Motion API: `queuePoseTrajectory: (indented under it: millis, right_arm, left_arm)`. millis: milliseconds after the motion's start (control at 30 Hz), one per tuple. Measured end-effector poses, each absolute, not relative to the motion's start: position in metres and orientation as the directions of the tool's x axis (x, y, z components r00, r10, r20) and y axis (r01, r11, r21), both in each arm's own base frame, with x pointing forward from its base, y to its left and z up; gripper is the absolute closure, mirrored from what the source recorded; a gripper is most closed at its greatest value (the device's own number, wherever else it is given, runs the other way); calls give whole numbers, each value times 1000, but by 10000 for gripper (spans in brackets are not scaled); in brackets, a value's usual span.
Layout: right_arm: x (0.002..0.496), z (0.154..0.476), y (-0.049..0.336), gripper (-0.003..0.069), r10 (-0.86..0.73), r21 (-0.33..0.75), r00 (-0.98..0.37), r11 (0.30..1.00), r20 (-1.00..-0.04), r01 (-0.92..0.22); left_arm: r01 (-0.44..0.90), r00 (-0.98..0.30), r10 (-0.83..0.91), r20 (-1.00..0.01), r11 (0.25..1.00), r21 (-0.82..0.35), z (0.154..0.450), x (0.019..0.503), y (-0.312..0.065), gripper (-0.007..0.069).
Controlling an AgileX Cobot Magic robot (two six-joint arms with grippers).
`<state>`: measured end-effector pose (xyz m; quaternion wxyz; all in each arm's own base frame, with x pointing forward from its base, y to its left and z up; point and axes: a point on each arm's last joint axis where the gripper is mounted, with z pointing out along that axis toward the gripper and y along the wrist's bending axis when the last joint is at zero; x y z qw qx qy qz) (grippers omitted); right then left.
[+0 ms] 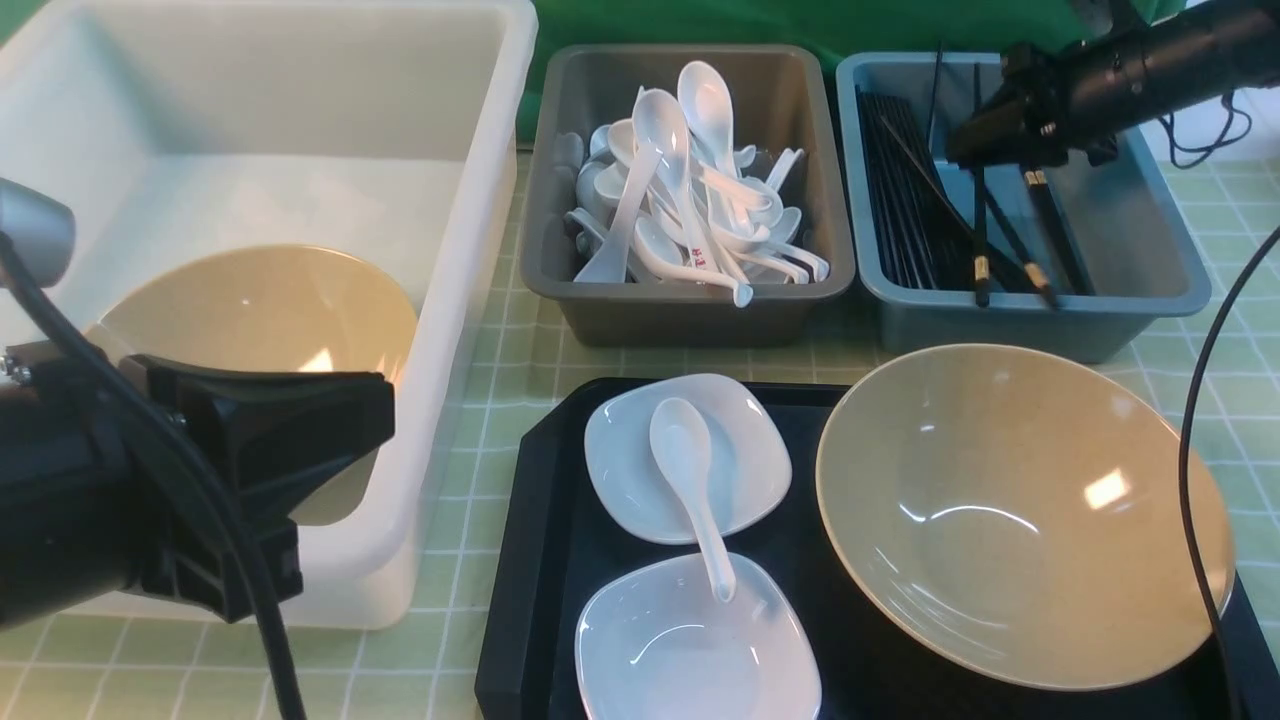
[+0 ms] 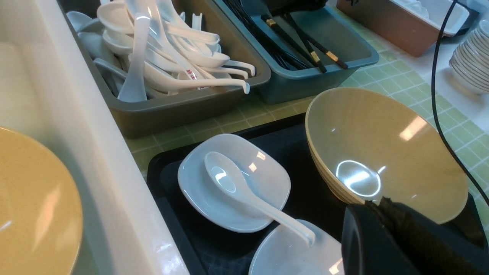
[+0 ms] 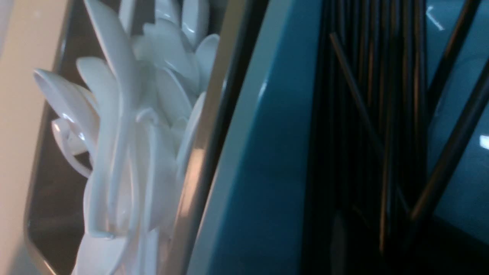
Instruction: On green table put chopsticks spoon bowls plates into blue grey white boxes.
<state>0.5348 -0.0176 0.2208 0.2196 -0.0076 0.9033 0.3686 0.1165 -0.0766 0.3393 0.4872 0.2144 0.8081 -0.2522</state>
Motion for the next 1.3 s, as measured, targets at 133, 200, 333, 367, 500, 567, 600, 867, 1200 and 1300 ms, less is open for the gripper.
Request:
queuePoseTrajectory:
  millis: [133, 200, 333, 367, 500, 567, 600, 867, 1200, 1300]
  right_arm:
    - [533, 227, -18, 305, 146, 653, -899, 736, -413, -181]
    - [531, 240, -18, 244, 143, 641, -887, 742, -438, -197]
    - [525, 273, -18, 193, 140, 616, -852, 750, -505, -242]
    - [518, 297, -18, 186, 150, 610, -834, 751, -532, -254]
    - [496, 352, -15, 181, 147, 569, -772, 761, -619, -311]
    - [483, 378, -13, 181, 142, 545, -737, 766, -661, -341]
    - [474, 395, -11, 181, 135, 526, -714, 770, -687, -360]
    - [391, 478, 55, 181, -83, 294, -594, 809, -800, -508]
    - [315, 409, 167, 181, -398, 299, -738, 730, -545, -615]
    - [304, 380, 185, 181, -446, 343, -773, 713, -451, -612]
  left_arm:
    - [592, -433, 100, -896, 781, -198, 339, 117, -77, 627]
    - [592, -433, 100, -896, 781, -198, 339, 117, -77, 627]
    - [592, -433, 98, -896, 781, -200, 339, 117, -77, 627]
    - [592, -434, 95, -896, 780, -204, 340, 117, -77, 627]
    - [593, -439, 91, -894, 777, -212, 340, 116, -77, 627]
    - [597, -447, 99, -889, 773, -214, 339, 115, -78, 627]
    - [601, -454, 105, -885, 770, -217, 338, 115, -78, 627]
    - [629, -503, 185, -844, 749, -210, 331, 109, -78, 627]
    - [654, -480, 306, -822, 749, -103, 331, 102, -72, 627]
    - [661, -452, 328, -830, 748, -65, 335, 96, -68, 627]
